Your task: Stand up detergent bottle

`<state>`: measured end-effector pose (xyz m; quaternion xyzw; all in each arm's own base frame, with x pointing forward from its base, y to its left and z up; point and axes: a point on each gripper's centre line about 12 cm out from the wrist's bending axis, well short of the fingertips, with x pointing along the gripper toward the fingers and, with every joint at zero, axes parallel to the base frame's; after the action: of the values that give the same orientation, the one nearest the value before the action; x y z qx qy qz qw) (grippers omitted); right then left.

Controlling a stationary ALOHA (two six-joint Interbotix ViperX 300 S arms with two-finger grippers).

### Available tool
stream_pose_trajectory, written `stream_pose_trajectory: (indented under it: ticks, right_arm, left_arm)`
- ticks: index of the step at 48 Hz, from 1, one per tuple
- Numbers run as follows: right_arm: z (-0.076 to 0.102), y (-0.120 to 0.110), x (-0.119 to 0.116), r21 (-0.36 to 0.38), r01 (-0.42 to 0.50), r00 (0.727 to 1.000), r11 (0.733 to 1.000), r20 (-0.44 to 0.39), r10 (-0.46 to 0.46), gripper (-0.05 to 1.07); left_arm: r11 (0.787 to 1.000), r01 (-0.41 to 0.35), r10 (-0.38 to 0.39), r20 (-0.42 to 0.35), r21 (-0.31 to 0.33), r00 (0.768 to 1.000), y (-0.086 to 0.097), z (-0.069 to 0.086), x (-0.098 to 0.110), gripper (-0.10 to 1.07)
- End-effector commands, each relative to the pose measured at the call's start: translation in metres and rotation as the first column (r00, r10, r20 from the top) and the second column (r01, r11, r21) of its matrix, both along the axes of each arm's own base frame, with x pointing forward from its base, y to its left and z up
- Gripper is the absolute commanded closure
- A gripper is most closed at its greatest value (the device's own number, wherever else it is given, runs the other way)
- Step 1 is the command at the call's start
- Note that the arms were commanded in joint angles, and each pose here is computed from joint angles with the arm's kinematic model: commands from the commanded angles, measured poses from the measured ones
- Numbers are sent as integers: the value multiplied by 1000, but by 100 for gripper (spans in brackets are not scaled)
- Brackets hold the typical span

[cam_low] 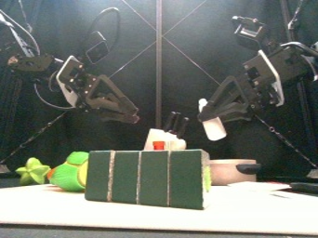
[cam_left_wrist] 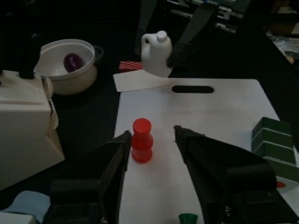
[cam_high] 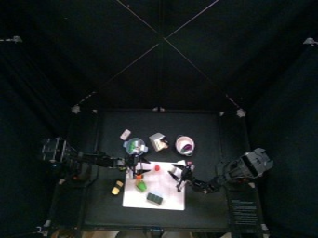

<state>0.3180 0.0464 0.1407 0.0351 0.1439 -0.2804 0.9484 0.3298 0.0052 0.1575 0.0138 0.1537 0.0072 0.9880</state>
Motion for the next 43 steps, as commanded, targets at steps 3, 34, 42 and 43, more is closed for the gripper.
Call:
stream_pose_trajectory:
  ticks: [3, 34, 42, 43]
  right_arm:
    - [-3, 0, 10, 26, 32, 997, 999, 74, -33, 37]
    - [-40, -10, 44, 20, 143, 987, 990, 73, -144, 37]
    - [-47, -14, 39, 12, 206, 975, 978, 88, -206, 37]
    - [-46, -14, 39, 14, 211, 973, 977, 97, -211, 37]
  left_arm:
    - [1000, -3, 3, 29, 0, 1000, 1, 8, 2, 15]
    - [1000, -3, 3, 20, 0, 1000, 1, 6, -1, 15]
    - [1000, -3, 3, 18, 2, 1000, 1, 5, -1, 15]
    - [1000, -3, 3, 18, 0, 1000, 1, 5, -1, 15]
